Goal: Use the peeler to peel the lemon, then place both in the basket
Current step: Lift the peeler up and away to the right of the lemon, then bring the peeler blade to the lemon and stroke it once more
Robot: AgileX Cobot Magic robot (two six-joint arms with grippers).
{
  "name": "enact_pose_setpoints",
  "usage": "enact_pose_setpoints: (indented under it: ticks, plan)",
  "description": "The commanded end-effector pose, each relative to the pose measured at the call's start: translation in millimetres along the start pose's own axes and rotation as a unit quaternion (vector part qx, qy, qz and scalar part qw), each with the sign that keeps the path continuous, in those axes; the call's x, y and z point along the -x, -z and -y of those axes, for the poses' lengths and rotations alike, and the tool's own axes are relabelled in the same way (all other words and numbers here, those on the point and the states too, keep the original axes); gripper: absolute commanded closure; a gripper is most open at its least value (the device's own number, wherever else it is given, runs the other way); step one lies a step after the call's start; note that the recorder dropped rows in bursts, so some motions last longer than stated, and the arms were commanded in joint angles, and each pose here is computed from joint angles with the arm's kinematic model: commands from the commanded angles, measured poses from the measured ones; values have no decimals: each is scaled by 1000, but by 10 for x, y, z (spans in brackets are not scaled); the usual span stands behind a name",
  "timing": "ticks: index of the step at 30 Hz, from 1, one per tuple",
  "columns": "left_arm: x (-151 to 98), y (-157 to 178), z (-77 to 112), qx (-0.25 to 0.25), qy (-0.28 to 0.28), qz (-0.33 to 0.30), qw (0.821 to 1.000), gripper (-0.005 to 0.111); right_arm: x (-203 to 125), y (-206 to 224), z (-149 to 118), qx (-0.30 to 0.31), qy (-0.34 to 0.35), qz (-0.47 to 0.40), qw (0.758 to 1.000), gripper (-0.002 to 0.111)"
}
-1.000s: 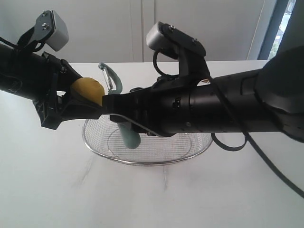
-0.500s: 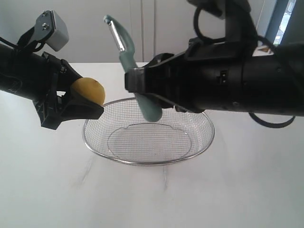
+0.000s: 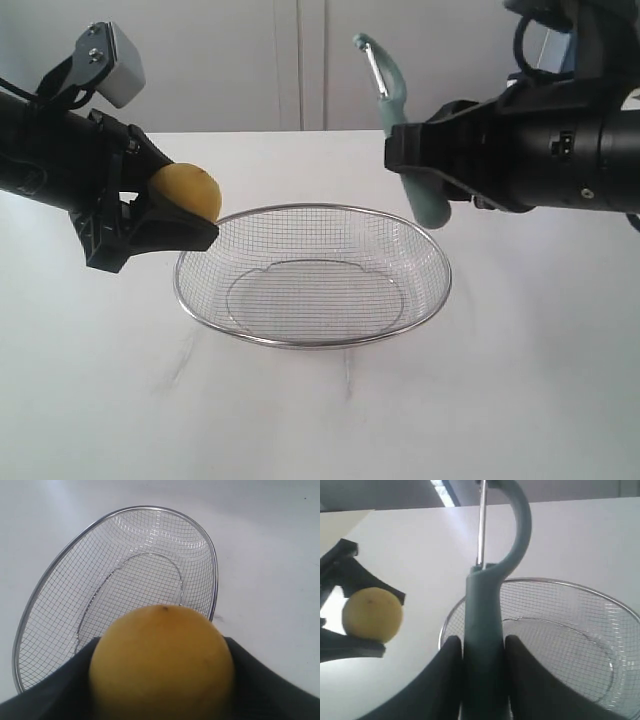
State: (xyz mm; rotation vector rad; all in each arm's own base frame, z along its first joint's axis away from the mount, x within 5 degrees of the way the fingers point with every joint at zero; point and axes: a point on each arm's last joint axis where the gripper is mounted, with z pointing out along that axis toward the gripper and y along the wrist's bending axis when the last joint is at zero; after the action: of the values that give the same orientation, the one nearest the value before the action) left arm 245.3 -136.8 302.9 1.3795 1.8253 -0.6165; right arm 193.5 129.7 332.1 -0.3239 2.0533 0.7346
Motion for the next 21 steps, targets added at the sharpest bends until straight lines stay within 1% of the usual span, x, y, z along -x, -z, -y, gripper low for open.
enact_pose_setpoints:
  ticks: [1, 7, 10, 13, 17, 21]
  plan:
    - [17, 5, 31, -9, 12, 11, 1000, 107, -45, 13, 160, -30, -12, -5, 999, 108]
    - [17, 5, 31, -9, 12, 11, 1000, 107, -212, -91, 357, -61, -33, -38, 997, 108]
    - [17, 5, 31, -9, 12, 11, 1000, 107, -306, -216, 439, -71, -44, -68, 994, 108]
    - [17, 5, 31, -9, 12, 11, 1000, 107, -397, -379, 502, -74, -72, -100, 990, 108]
    - [17, 5, 28, -7, 12, 11, 1000, 107, -504, -558, 535, -60, -98, -133, 984, 108]
    - [17, 5, 28, -7, 12, 11, 1000, 107, -568, -684, 504, -18, -125, -149, 981, 108]
